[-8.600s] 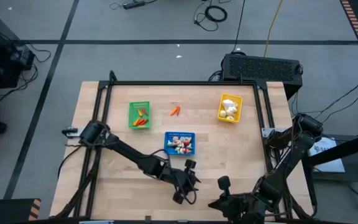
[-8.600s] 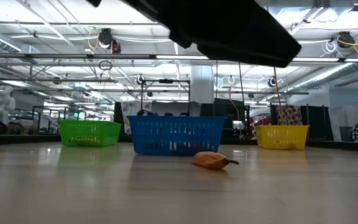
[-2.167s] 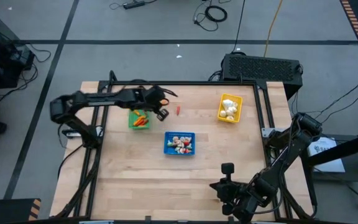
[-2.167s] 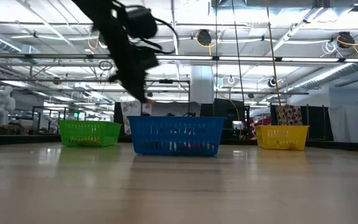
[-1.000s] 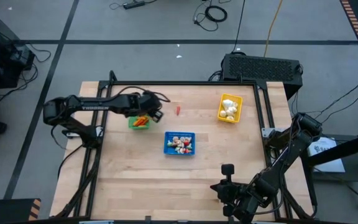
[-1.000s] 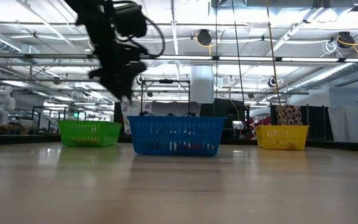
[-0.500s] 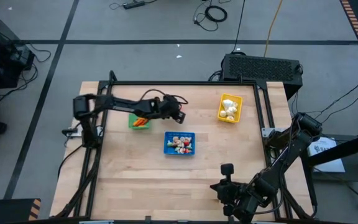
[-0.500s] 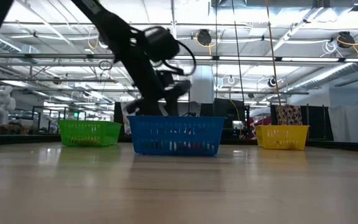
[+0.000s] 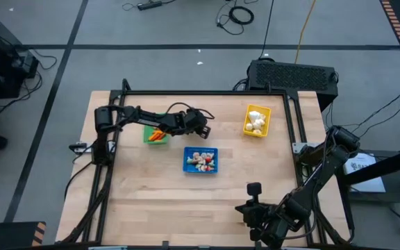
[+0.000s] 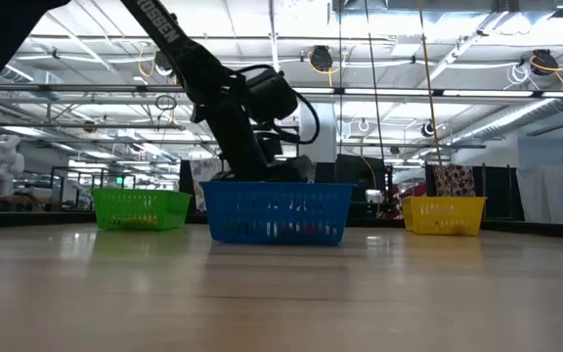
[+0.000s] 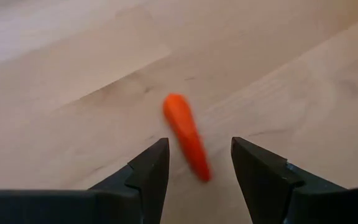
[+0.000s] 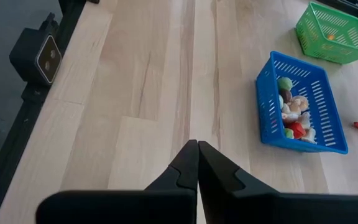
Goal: Sort produce into baskets
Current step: Put the chili pepper into the green bin, then return to Home Position
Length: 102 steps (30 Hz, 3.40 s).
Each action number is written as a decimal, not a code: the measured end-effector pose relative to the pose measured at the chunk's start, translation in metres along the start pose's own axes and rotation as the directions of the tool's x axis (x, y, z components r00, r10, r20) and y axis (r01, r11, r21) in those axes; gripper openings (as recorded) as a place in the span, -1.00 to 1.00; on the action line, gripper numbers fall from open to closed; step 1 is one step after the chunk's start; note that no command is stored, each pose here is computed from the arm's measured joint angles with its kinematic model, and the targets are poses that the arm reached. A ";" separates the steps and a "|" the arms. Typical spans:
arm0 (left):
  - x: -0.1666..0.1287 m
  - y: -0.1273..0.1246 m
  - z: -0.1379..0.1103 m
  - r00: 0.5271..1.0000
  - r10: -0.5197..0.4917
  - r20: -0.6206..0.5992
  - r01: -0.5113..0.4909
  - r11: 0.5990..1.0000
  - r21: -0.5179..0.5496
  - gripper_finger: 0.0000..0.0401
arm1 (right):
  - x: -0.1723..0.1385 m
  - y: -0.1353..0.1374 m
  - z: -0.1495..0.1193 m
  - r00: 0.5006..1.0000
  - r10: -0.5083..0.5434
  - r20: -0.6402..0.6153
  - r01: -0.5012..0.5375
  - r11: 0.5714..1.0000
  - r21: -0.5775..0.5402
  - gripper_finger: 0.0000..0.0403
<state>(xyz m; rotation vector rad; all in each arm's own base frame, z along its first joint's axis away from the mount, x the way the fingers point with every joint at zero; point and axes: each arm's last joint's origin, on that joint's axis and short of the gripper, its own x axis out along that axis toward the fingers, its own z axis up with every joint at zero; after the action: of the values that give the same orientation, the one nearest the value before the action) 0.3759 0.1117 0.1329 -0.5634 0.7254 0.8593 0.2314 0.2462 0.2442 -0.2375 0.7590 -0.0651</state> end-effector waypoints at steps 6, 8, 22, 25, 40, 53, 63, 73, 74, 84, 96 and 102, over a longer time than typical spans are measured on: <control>0.002 0.001 0.002 0.999 0.018 0.028 -0.017 1.000 -0.008 -0.10 | 0.000 0.000 0.000 1.000 0.000 0.000 0.000 1.000 0.002 -1.00; 0.005 0.002 0.001 0.999 0.023 0.025 -0.022 1.000 -0.008 -0.10 | 0.000 0.000 0.000 1.000 0.000 0.000 0.000 1.000 0.002 -1.00; 0.024 0.003 -0.010 1.000 0.017 -0.010 -0.017 1.000 0.026 -0.18 | 0.000 0.000 0.000 1.000 0.004 0.002 -0.004 1.000 0.004 -1.00; 0.022 0.004 -0.009 1.000 0.016 -0.019 -0.015 1.000 0.026 -0.33 | 0.000 0.000 0.000 1.000 0.004 0.002 -0.004 1.000 0.004 -1.00; -0.039 0.006 0.019 0.999 -0.040 -0.015 0.042 0.988 0.147 -0.83 | 0.000 0.001 0.001 1.000 0.008 0.007 -0.008 1.000 0.012 -1.00; -0.152 0.058 0.014 0.946 0.240 -0.218 -0.176 0.945 0.276 -0.81 | 0.002 -0.002 0.003 1.000 -0.002 0.012 0.002 1.000 0.017 -1.00; -0.133 0.081 -0.029 0.880 0.351 -0.319 -0.239 0.909 0.340 -0.81 | 0.011 -0.012 0.008 0.999 -0.032 0.001 0.032 0.998 0.045 -1.00; -0.129 0.086 -0.038 0.868 0.391 -0.307 -0.275 0.892 0.360 -0.68 | 0.014 -0.015 0.010 0.999 -0.041 -0.004 0.041 0.999 0.035 -1.00; -0.130 0.086 -0.038 0.867 0.392 -0.308 -0.269 0.888 0.373 -0.63 | 0.014 -0.015 0.010 0.999 -0.041 -0.003 0.041 0.999 0.033 -1.00; -0.130 0.086 -0.037 0.868 0.417 -0.268 -0.288 0.865 0.412 -0.22 | 0.014 -0.015 0.010 0.999 -0.041 -0.003 0.041 0.998 0.038 -1.00; -0.180 0.080 -0.023 0.976 0.165 -0.141 -0.090 0.900 0.427 -0.20 | 0.017 -0.043 0.016 0.996 -0.058 -0.070 0.059 0.998 0.010 -1.00; -0.217 0.070 -0.021 0.992 -0.123 -0.021 0.117 0.866 0.486 -0.20 | -0.003 -0.090 0.033 0.998 -0.057 -0.029 0.058 0.998 0.018 -1.00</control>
<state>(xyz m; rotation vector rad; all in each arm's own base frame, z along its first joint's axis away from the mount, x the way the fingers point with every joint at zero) 0.2142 0.0321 0.2738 -0.1473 0.8522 0.5309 0.2544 0.1659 0.2910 -0.2405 0.7794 -0.1302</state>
